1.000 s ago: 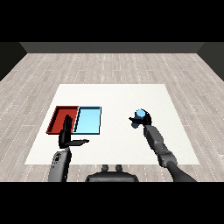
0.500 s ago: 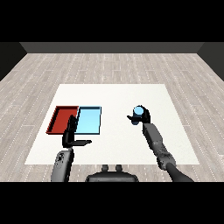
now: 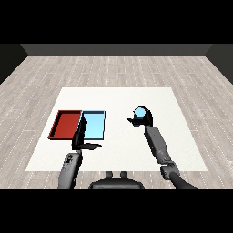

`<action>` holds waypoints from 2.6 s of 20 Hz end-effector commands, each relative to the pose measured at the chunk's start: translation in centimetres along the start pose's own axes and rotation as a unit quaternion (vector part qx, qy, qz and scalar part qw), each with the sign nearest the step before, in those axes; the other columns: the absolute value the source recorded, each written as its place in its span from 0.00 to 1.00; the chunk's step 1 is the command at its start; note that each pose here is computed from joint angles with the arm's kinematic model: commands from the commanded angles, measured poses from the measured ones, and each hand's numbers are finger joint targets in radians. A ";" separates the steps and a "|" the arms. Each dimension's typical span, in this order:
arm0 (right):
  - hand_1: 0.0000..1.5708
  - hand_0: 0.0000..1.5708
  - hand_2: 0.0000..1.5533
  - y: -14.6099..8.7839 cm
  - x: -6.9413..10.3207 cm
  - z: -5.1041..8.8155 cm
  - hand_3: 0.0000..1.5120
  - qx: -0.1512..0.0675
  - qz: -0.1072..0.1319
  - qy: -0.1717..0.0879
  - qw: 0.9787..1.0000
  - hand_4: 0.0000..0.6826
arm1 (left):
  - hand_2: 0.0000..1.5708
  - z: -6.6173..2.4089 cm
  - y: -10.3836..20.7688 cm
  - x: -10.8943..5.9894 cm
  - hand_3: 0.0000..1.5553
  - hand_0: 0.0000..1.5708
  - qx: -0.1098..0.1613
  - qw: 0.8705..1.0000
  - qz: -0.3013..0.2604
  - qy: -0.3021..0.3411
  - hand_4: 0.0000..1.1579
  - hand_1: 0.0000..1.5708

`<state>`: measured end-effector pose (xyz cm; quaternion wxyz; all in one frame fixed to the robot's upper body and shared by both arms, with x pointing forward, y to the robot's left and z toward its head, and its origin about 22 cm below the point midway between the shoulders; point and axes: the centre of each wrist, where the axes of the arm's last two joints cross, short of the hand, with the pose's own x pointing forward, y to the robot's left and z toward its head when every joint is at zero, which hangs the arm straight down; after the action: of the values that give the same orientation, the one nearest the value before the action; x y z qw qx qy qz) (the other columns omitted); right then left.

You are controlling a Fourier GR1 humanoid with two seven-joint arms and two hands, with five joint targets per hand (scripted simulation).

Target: Pick the blue can and put it in the blue box

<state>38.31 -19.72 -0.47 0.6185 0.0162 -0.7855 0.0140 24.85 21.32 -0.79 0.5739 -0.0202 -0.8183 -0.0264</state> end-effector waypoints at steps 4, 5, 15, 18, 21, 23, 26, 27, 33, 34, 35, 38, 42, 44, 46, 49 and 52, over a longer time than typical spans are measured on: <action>0.92 0.92 0.94 1.9 2.3 1.7 0.89 0.014 -0.007 -0.018 1.000 0.82 | 0.00 -0.91 -1.9 0.9 0.00 0.00 -0.012 1.000 0.008 0.002 0.00 0.00; 0.92 0.92 0.94 2.4 2.6 2.6 0.89 0.013 -0.008 -0.019 1.000 0.82 | 0.00 -0.94 -2.0 0.9 0.00 0.00 -0.012 1.000 0.008 0.002 0.00 0.00; 0.94 0.94 0.94 2.8 2.7 4.0 0.91 0.035 -0.001 -0.034 0.999 0.83 | 0.00 -2.86 -7.3 0.3 0.00 0.00 -0.036 0.998 0.046 0.013 0.00 0.00; 0.92 0.92 0.95 5.4 6.2 3.8 0.91 0.027 0.005 -0.037 0.999 0.81 | 0.00 -3.57 -6.9 1.2 0.00 0.00 -0.056 0.997 0.059 0.006 0.00 0.00; 0.92 0.92 0.95 5.9 6.4 2.9 0.91 0.036 -0.002 -0.042 0.998 0.83 | 0.00 -5.01 -8.2 2.0 0.00 0.00 -0.061 0.996 0.067 0.014 0.00 0.00; 0.92 0.92 0.95 5.4 4.9 5.3 0.92 0.043 -0.004 -0.057 0.997 0.84 | 0.00 -2.87 -7.0 -0.2 0.00 0.00 -0.068 0.996 0.062 0.012 0.00 0.00; 0.92 0.92 0.94 6.8 5.0 5.0 0.92 0.049 -0.022 -0.047 0.997 0.82 | 0.00 -3.23 -8.3 0.4 0.00 0.00 -0.073 0.996 0.050 0.007 0.00 0.00; 0.92 0.92 0.95 5.3 7.4 4.2 0.91 0.056 -0.015 -0.055 0.997 0.80 | 0.00 -3.33 -7.3 0.0 0.00 0.00 -0.074 0.995 0.055 0.028 0.00 0.00; 0.92 0.92 0.94 8.5 5.9 5.3 0.90 0.059 -0.023 -0.042 0.997 0.81 | 0.00 -4.77 -10.6 -0.2 0.00 0.00 -0.088 0.994 0.047 0.044 0.00 0.00; 0.91 0.91 0.94 8.0 5.2 2.1 0.90 0.071 -0.025 -0.056 0.996 0.81 | 0.00 -4.74 -10.6 -0.2 0.00 0.00 -0.078 0.994 0.054 0.047 0.00 0.00; 0.91 0.91 0.94 9.3 5.3 3.6 0.90 0.072 -0.019 -0.042 0.996 0.82 | 0.00 -3.38 -11.5 -1.6 0.00 0.00 -0.076 0.994 0.057 0.047 0.00 0.00; 0.91 0.91 0.94 9.9 5.5 4.4 0.91 0.073 -0.031 -0.044 0.996 0.82 | 0.00 -2.83 -12.7 -1.8 0.00 0.00 -0.069 0.995 0.054 0.050 0.00 0.00; 0.92 0.92 0.94 9.4 6.4 4.6 0.91 0.080 -0.044 -0.042 0.995 0.81 | 0.00 -5.19 -12.4 -3.0 0.00 0.00 -0.088 0.992 0.062 0.068 0.00 0.00; 0.91 0.91 0.94 8.6 6.5 4.0 0.90 0.090 -0.038 -0.045 0.994 0.81 | 0.00 -3.75 -13.8 -1.5 0.00 0.00 -0.087 0.992 0.062 0.066 0.00 0.00; 0.92 0.92 0.94 10.3 6.3 4.2 0.91 0.084 -0.036 -0.049 0.995 0.83 | 0.00 -5.36 -11.7 -3.3 0.00 0.00 -0.075 0.992 0.071 0.066 0.00 0.00; 0.91 0.91 0.94 10.8 5.8 4.7 0.91 0.094 -0.041 -0.049 0.994 0.81 | 0.00 -5.49 -13.7 -1.2 0.00 0.00 -0.085 0.992 0.072 0.067 0.00 0.00; 0.91 0.91 0.94 10.7 6.1 5.0 0.91 0.103 -0.038 -0.055 0.992 0.82 | 0.00 -4.42 -12.6 -2.5 0.00 0.00 -0.082 0.992 0.072 0.071 0.00 0.00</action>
<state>31.89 -9.89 5.10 0.5740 0.1070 -0.8096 0.0601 29.05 8.33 -1.63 0.6263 -0.1242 -0.7677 -0.0546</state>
